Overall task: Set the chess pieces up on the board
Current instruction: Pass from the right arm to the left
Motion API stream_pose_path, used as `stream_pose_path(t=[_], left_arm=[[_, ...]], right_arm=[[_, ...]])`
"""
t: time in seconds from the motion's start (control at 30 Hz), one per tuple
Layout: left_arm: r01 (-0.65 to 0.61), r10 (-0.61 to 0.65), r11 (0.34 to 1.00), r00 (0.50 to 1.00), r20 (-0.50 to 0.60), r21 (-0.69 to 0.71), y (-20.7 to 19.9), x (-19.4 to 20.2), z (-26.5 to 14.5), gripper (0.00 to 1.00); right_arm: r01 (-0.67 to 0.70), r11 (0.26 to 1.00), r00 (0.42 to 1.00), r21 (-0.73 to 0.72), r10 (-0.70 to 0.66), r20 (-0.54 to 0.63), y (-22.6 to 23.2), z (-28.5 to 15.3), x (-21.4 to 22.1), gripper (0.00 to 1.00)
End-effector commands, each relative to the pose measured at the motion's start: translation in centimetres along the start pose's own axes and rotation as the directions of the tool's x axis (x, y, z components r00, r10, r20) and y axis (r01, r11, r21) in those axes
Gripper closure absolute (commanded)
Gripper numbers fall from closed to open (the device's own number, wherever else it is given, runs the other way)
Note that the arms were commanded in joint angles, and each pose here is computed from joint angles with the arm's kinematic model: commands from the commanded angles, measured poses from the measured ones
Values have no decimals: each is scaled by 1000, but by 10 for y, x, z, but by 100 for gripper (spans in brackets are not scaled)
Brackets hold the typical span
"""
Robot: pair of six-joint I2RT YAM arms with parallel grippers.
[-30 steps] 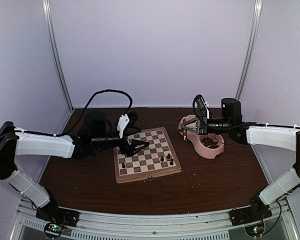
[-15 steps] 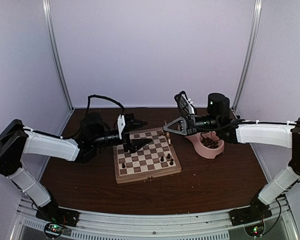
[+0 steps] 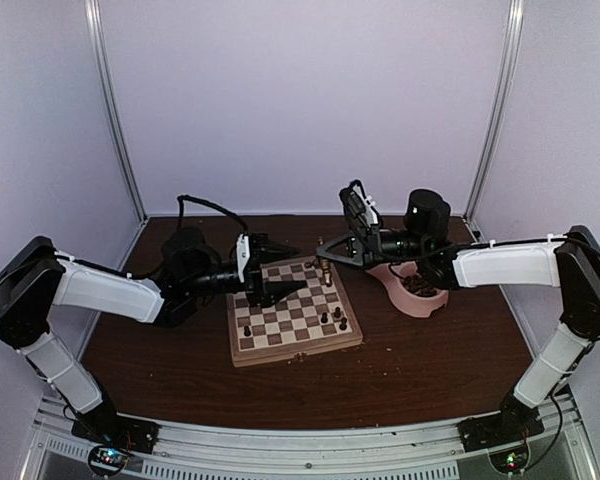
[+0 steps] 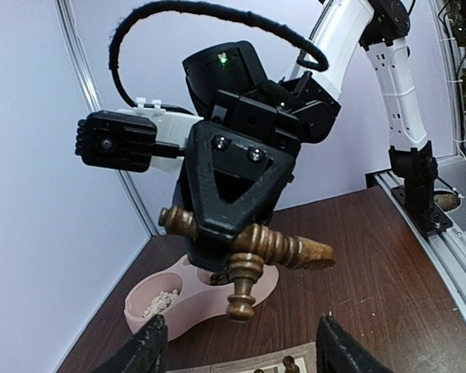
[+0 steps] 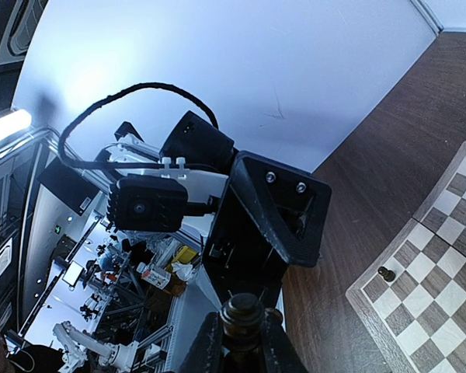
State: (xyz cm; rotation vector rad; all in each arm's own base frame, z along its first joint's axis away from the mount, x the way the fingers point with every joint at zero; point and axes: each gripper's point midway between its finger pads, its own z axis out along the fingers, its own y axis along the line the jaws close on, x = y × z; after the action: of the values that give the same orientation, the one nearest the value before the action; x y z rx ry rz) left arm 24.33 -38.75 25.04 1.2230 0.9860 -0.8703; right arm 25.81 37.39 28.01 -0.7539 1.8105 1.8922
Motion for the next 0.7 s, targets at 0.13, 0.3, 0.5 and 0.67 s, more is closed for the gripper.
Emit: stream_pose_path(t=[0.13, 0.3, 0.5, 0.67], left_arm=[[-60, 60, 998, 998, 23, -11, 5, -7, 5, 38], [-64, 65, 998, 998, 24, -14, 8, -6, 8, 41], [-70, 71, 997, 997, 32, -24, 11, -8, 10, 45], [-76, 77, 997, 996, 47, -31, 12, -14, 10, 46]], right_arm=[[65, 997, 998, -40, -65, 5, 15, 7, -12, 95], [66, 997, 998, -39, -66, 5, 14, 8, -12, 94], [66, 997, 998, -34, -66, 1, 14, 9, -11, 95], [60, 998, 998, -26, -60, 1, 9, 9, -9, 95]])
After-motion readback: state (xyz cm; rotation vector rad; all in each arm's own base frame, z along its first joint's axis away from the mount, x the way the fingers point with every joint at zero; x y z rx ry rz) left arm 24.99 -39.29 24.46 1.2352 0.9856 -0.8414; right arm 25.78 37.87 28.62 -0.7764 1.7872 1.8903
